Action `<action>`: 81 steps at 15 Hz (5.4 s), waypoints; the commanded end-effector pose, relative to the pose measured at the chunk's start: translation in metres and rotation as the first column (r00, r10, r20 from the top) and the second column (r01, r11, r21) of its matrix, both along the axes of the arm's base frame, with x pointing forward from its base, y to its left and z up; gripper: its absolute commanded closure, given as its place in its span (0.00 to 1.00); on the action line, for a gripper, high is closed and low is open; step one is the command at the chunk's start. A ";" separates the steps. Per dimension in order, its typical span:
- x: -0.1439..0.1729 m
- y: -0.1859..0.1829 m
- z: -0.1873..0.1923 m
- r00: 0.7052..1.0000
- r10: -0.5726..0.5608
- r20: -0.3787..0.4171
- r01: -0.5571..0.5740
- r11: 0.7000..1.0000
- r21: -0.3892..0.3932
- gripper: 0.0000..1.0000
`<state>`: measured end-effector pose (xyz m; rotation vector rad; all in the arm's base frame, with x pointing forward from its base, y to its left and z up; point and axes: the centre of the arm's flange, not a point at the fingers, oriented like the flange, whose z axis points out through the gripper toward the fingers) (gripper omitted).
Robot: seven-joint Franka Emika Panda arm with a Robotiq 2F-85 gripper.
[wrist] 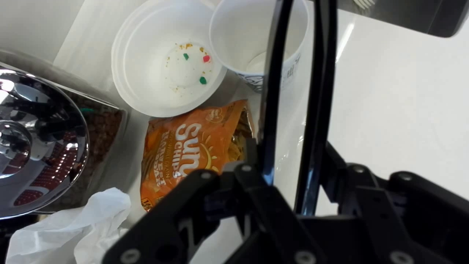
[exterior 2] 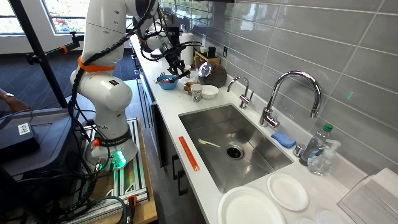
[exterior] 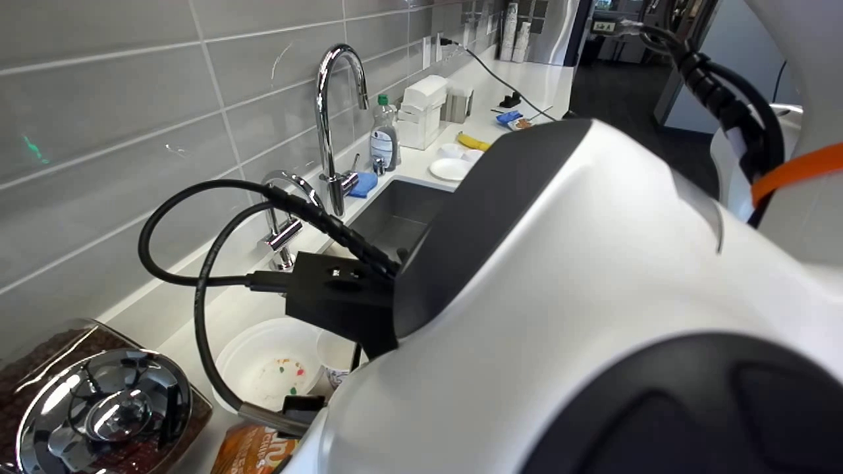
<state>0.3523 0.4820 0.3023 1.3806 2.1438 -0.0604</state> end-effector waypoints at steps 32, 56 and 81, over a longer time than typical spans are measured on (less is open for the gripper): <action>-0.002 0.019 -0.005 1.000 0.003 0.024 -0.002 0.998 -0.062 0.78; 0.012 0.031 -0.007 0.998 -0.055 -0.004 0.054 0.988 -0.145 0.40; 0.018 0.026 -0.006 0.992 -0.107 0.061 0.116 0.979 -0.166 0.85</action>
